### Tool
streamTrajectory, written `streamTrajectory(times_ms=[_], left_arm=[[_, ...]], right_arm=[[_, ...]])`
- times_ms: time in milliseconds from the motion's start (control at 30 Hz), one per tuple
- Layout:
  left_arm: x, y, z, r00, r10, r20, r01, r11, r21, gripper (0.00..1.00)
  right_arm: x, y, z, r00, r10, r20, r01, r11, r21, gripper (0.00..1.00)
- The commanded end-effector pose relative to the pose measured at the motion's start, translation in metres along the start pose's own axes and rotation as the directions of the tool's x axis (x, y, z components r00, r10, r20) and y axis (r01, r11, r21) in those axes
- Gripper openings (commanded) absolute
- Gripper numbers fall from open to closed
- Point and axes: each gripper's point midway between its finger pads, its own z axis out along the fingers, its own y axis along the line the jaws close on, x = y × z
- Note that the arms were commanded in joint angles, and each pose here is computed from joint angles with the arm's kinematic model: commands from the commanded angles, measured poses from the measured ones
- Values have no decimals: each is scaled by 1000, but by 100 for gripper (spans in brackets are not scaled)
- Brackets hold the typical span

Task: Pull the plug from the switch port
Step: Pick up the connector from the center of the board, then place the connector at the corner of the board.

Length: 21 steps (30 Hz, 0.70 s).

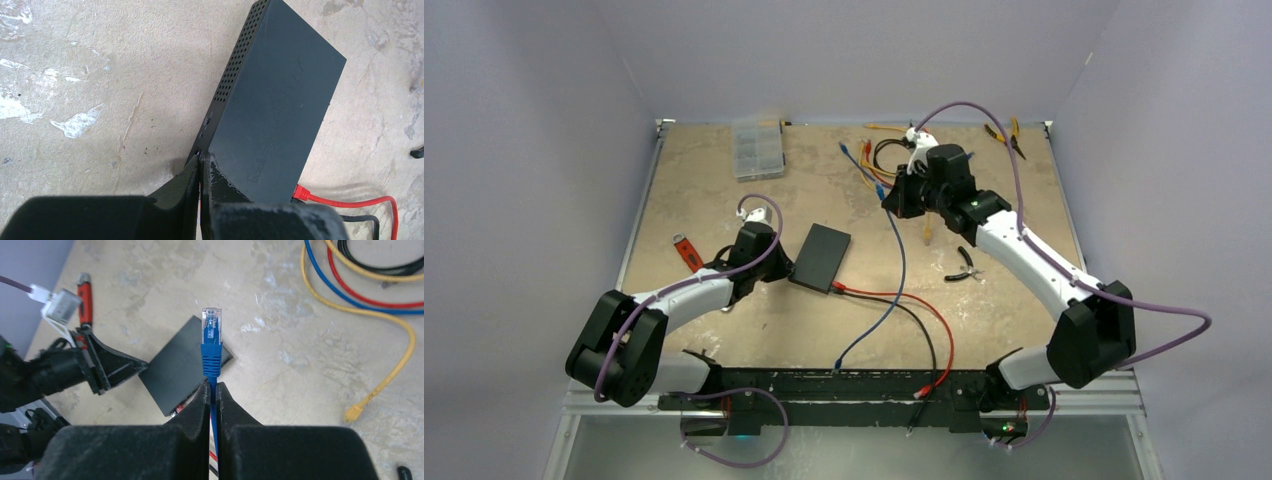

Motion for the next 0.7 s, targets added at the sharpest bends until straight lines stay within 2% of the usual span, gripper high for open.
streamTrajectory(times_ms=[0,200,400,667], left_arm=[[51,59,-6,983,59,-172,-93,977,-193,0],[51,59,-7,983,60,-173,-94,977,-192,0],[52,59,-7,983,60,-175,-94,977,-190,0],[51,58,-6,982,63,-176,-96,977,-188,0]], right_arm=[[-54,28,-27,989,-25,148,39,995,-89,0],[-90,36,-41,973,-17,229,43,993,-113,0],[-124,9,-43,960,16,281,4,997,-71,0],[-162,-16,-42,938,67,339,-28,992,-121,0]])
